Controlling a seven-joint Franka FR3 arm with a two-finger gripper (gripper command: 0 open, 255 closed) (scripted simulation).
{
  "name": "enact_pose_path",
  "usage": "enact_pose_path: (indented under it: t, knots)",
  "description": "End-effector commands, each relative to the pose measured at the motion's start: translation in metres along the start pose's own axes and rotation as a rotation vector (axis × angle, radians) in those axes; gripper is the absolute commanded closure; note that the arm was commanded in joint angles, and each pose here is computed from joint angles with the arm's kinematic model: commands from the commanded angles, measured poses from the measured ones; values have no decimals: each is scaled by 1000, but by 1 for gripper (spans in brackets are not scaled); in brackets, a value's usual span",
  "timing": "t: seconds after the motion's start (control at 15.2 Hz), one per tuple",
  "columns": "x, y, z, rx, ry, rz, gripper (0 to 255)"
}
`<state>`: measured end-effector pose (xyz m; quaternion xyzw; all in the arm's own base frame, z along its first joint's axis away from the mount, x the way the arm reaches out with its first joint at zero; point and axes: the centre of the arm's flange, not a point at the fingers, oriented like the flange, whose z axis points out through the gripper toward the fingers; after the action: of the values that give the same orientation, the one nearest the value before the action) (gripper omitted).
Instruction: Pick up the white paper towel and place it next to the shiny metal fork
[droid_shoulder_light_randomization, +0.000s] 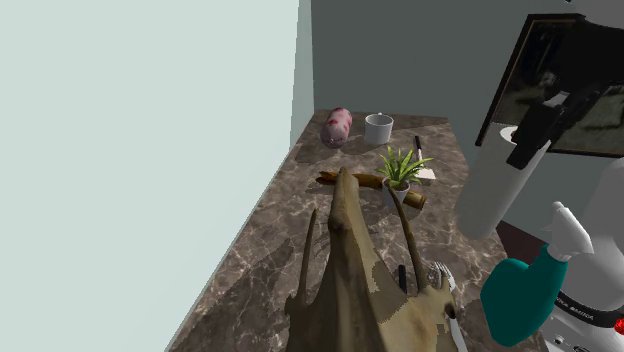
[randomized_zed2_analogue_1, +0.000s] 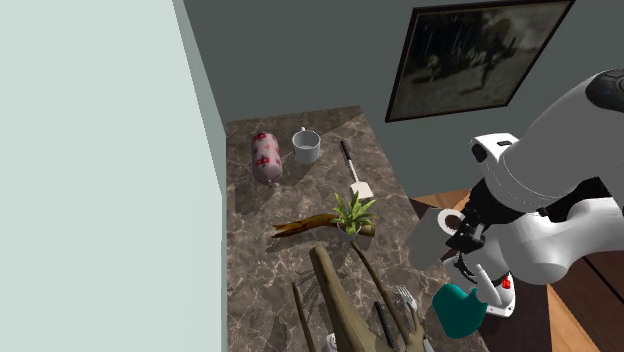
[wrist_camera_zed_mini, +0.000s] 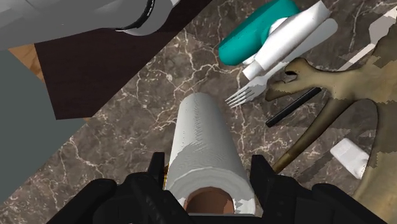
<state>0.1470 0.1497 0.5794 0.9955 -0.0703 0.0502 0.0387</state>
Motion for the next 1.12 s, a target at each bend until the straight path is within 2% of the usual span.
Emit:
enact_pose_path:
  t: [0.0,0.86,1.06]
  knots:
    - [-1,-1,10,0,0,0,255]
    - [-8,-5,77,0,0,0,255]
    - [-8,-5,77,0,0,0,255]
